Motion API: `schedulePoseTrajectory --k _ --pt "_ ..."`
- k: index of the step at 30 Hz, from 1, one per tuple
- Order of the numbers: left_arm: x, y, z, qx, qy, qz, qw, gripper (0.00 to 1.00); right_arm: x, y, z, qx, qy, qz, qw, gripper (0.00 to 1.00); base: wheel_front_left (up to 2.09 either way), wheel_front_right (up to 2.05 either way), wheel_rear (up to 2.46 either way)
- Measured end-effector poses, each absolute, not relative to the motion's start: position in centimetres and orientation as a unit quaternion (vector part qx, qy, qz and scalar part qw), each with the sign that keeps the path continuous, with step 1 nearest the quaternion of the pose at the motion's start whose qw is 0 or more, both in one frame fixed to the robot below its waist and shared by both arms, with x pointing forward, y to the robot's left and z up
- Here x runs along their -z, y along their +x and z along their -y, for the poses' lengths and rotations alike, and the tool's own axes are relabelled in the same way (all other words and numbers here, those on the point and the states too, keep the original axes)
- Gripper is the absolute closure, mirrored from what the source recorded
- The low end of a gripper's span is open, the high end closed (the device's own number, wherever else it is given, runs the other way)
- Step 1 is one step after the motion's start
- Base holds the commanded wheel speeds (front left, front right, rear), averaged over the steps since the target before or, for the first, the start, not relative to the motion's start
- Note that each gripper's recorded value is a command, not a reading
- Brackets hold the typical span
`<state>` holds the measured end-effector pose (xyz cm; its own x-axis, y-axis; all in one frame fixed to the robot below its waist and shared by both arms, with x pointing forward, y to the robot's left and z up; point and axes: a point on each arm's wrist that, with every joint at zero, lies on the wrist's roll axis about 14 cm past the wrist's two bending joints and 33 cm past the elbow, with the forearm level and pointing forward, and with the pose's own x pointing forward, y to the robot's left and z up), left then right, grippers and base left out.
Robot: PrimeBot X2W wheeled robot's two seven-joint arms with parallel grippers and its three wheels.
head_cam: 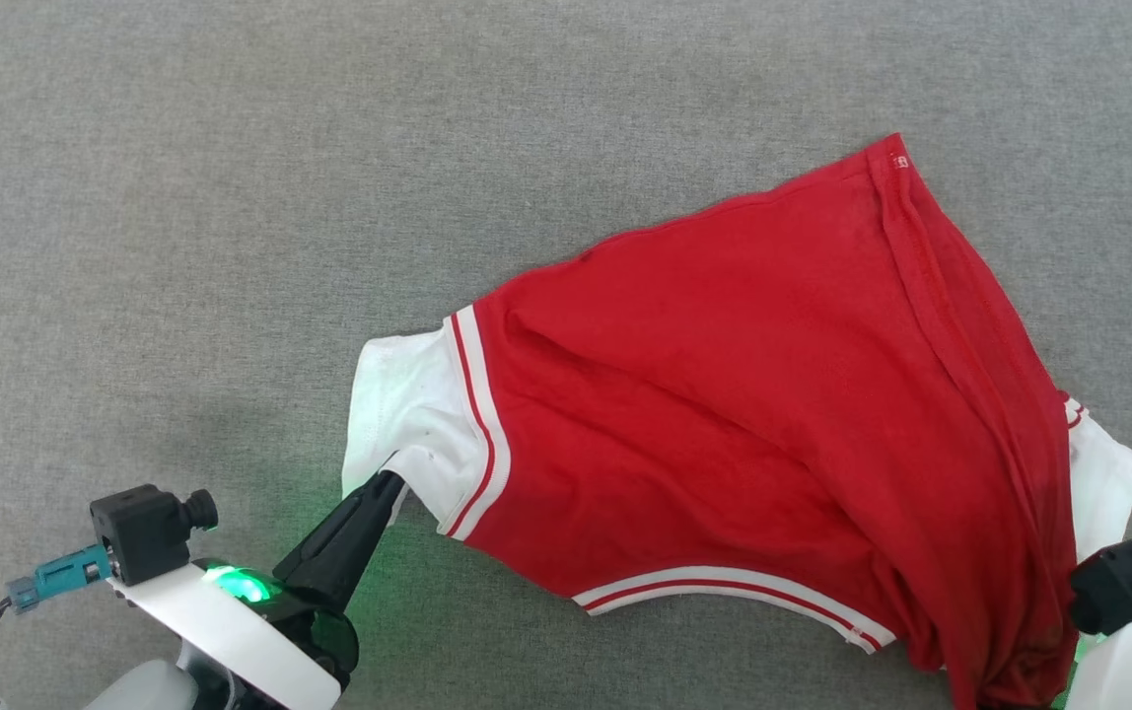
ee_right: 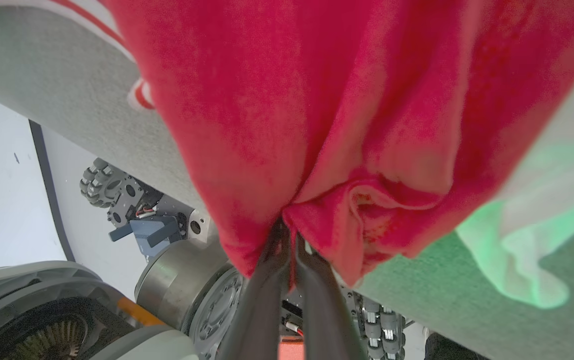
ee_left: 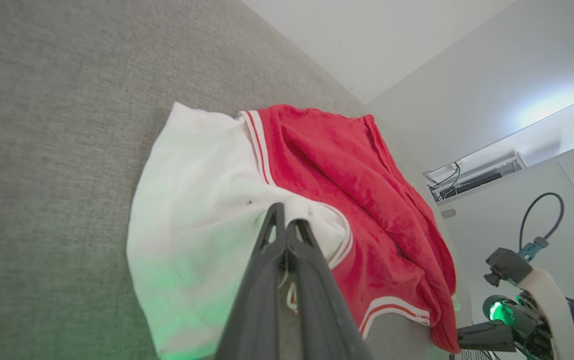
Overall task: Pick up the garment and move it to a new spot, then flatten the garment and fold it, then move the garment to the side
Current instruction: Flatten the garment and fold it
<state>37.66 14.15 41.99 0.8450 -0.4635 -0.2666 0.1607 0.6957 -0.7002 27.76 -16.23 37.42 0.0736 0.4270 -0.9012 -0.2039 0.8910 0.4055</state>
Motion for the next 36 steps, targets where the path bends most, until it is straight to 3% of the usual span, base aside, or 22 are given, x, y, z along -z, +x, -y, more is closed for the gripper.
schedulePoseTrajectory --k 3,4,5,13,22,28,36 --pt "-41.9 37.7 -14.1 0.176 -0.349 -0.218 0.894 1.0 -37.3 28.1 16.4 -0.209 0.088 -0.635 0.739 1.0 0.0 0.0 0.0" --pt "-41.9 37.7 -14.1 0.176 -0.348 -0.218 0.895 1.0 -37.4 28.2 16.5 -0.209 0.083 -0.633 0.741 0.61 0.0 0.0 0.0" --pt "-41.9 37.7 -14.1 0.176 -0.348 -0.218 0.895 1.0 -37.6 28.5 16.7 -0.208 0.076 -0.626 0.748 0.0 0.0 0.0 0.0" --pt "-41.8 37.0 -14.2 0.167 -0.355 -0.221 0.893 1.0 -43.1 34.3 19.4 -0.185 0.047 -0.521 0.832 0.0 0.0 0.0 0.0" --pt "-41.6 37.0 -13.9 0.165 -0.359 -0.222 0.891 1.0 -48.5 46.8 20.6 -0.17 -0.06 -0.385 0.905 0.0 0.0 0.0 0.0" --pt "-40.7 37.1 -13.8 0.158 -0.359 -0.232 0.89 1.0 -46.3 52.9 15.9 -0.209 -0.081 -0.37 0.902 0.0 0.0 0.0 0.0" --pt "-40.1 37.7 -14.2 0.149 -0.359 -0.237 0.891 1.0 -40.2 54.2 12.3 -0.245 -0.117 -0.448 0.852 0.0 0.0 0.0 0.0"
